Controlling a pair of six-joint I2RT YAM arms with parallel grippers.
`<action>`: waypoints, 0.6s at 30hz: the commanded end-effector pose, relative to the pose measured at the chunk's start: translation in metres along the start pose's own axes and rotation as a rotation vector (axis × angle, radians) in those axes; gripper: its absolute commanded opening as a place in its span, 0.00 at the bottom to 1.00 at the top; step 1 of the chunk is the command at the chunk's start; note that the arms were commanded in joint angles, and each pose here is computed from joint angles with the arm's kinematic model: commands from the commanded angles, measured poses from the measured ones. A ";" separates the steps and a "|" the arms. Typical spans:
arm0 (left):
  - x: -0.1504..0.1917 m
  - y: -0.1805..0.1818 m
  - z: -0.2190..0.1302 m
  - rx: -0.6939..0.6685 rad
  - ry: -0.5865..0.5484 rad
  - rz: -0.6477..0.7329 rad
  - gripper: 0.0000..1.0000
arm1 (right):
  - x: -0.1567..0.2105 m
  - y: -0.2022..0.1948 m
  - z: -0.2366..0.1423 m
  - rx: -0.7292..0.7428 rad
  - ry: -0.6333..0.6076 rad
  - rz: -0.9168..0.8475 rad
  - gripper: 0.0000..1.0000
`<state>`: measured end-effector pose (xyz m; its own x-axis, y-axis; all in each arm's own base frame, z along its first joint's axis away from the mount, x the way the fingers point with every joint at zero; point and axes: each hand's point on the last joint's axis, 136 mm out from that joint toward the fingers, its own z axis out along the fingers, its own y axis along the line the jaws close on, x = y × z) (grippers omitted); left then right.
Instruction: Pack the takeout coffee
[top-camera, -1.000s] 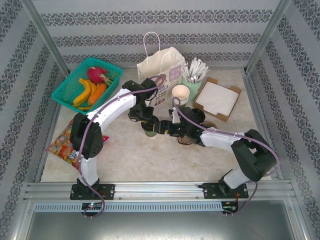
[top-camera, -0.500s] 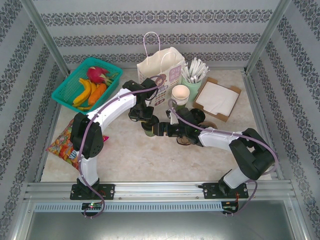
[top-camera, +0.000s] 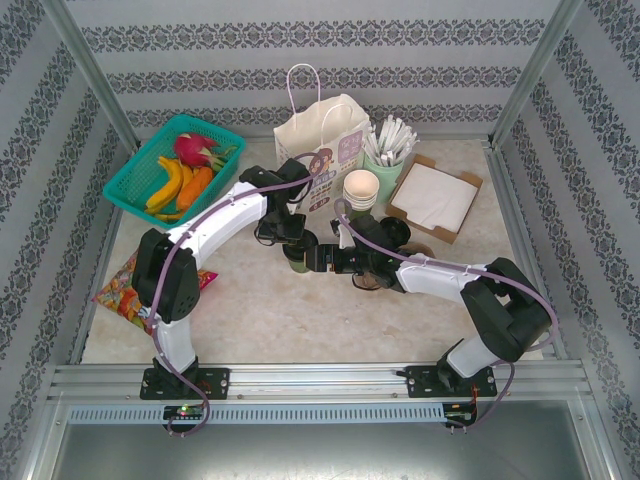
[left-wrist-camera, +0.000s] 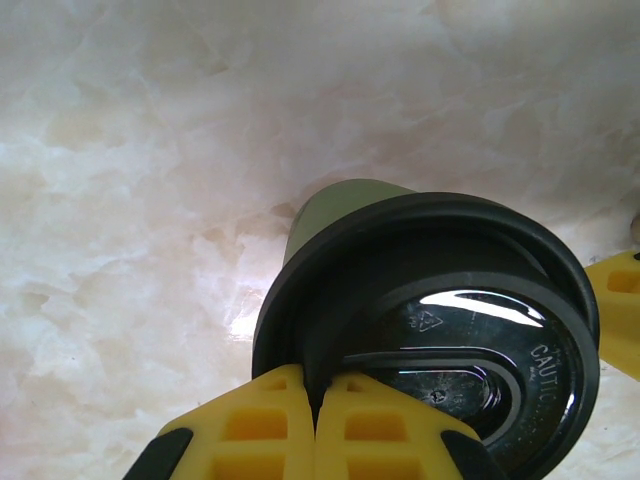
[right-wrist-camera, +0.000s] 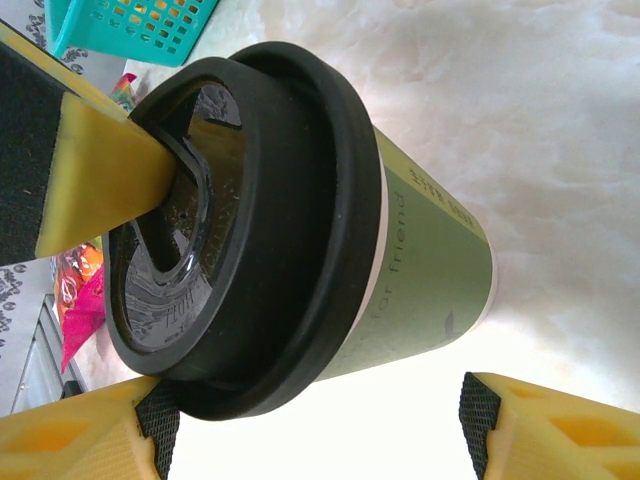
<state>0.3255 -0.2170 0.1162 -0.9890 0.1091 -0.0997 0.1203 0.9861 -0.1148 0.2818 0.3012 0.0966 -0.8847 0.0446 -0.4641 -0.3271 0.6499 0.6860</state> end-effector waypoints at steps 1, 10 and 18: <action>0.044 0.021 0.069 -0.106 0.250 0.005 0.00 | 0.028 -0.069 0.002 0.258 0.075 0.075 0.75; 0.020 0.009 0.024 -0.080 0.158 0.028 0.00 | -0.022 0.012 -0.016 -0.021 -0.032 0.113 0.86; 0.016 -0.001 0.014 -0.042 0.142 0.033 0.02 | -0.051 0.028 -0.011 -0.078 -0.073 0.245 0.88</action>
<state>0.3317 -0.2211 0.1295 -0.9877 0.1225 -0.0969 0.1331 0.9848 -0.1120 0.3002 0.2992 0.1267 -0.9164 0.1871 -0.3538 -0.1741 0.6096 0.7734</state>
